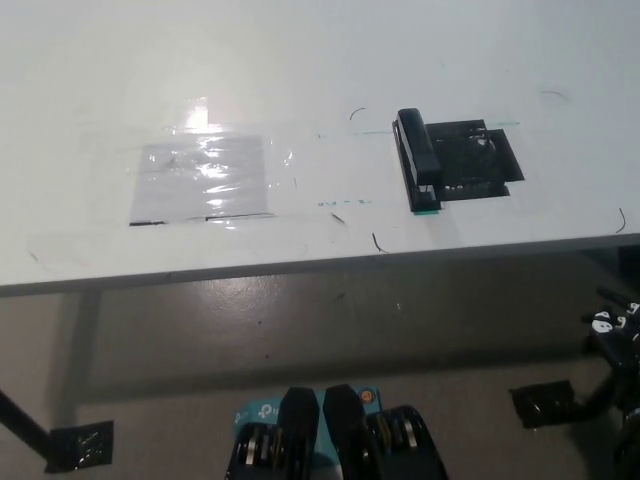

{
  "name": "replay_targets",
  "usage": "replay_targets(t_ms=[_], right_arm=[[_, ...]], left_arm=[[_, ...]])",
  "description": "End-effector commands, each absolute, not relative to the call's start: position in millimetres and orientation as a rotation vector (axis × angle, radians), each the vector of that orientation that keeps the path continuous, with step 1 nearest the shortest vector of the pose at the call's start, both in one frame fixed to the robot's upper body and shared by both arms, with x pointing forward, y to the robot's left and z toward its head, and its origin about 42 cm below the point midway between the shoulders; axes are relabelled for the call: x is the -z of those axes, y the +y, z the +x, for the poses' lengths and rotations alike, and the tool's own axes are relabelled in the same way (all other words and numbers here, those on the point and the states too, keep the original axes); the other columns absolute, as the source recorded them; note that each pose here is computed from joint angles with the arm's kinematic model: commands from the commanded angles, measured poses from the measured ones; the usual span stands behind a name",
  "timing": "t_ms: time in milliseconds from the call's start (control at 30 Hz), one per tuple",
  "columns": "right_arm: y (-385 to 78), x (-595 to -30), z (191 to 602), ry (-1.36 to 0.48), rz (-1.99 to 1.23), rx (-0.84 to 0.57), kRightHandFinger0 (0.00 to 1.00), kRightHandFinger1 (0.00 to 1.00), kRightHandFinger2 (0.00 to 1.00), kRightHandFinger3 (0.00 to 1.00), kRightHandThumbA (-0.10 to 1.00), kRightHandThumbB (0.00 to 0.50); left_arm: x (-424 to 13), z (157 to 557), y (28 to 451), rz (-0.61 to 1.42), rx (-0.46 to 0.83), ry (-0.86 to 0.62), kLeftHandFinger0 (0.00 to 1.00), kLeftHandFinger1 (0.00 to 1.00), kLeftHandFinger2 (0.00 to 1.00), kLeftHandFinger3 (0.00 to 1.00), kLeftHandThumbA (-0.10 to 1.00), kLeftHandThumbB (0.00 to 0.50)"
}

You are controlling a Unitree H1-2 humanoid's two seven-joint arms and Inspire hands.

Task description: A stapler is kept infront of the robot on the black mark on the desk and the robot uses its right hand to lift the top of the stapler to open it

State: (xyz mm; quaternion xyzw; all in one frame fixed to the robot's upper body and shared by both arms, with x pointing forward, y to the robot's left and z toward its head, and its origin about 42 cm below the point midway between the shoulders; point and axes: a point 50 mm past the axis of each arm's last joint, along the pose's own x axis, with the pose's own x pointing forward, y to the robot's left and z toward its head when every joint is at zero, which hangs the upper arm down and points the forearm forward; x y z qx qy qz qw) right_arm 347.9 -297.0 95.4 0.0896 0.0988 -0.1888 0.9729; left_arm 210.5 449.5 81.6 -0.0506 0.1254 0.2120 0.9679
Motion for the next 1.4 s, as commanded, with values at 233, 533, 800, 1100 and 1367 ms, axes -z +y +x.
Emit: replay_targets(t_ms=[233,533,800,1100,1367], right_arm=[[-295.2,-159.8,376.2,0.022,0.181,0.348,0.17,0.17,0.31,0.60,0.10,0.000],[-260.2,-224.5,402.1,-0.097,0.238,0.223,0.20,0.20,0.34,0.63,0.12,0.001],[-226.2,-241.2,414.7,-0.113,0.266,0.119,0.20,0.19,0.34,0.63,0.10,0.000],[-192.7,-214.9,442.7,0.117,0.510,0.020,0.37,0.40,0.57,0.84,0.11,0.000],[-156.9,-196.4,467.5,0.298,0.777,-0.005,0.41,0.44,0.59,0.87,0.17,0.000]], left_arm=[[-88.8,214.9,451.0,-0.100,-0.390,0.226,0.63,0.61,0.78,0.94,0.29,0.134],[-89.1,215.7,450.5,-0.100,-0.392,0.233,0.60,0.60,0.79,0.93,0.27,0.131],[-89.2,214.0,450.1,-0.094,-0.400,0.234,0.61,0.59,0.75,0.90,0.29,0.134],[-89.8,214.8,447.1,-0.101,-0.404,0.232,0.62,0.60,0.76,0.88,0.27,0.129],[-89.7,218.2,448.0,-0.097,-0.401,0.225,0.58,0.58,0.75,0.91,0.27,0.118]])
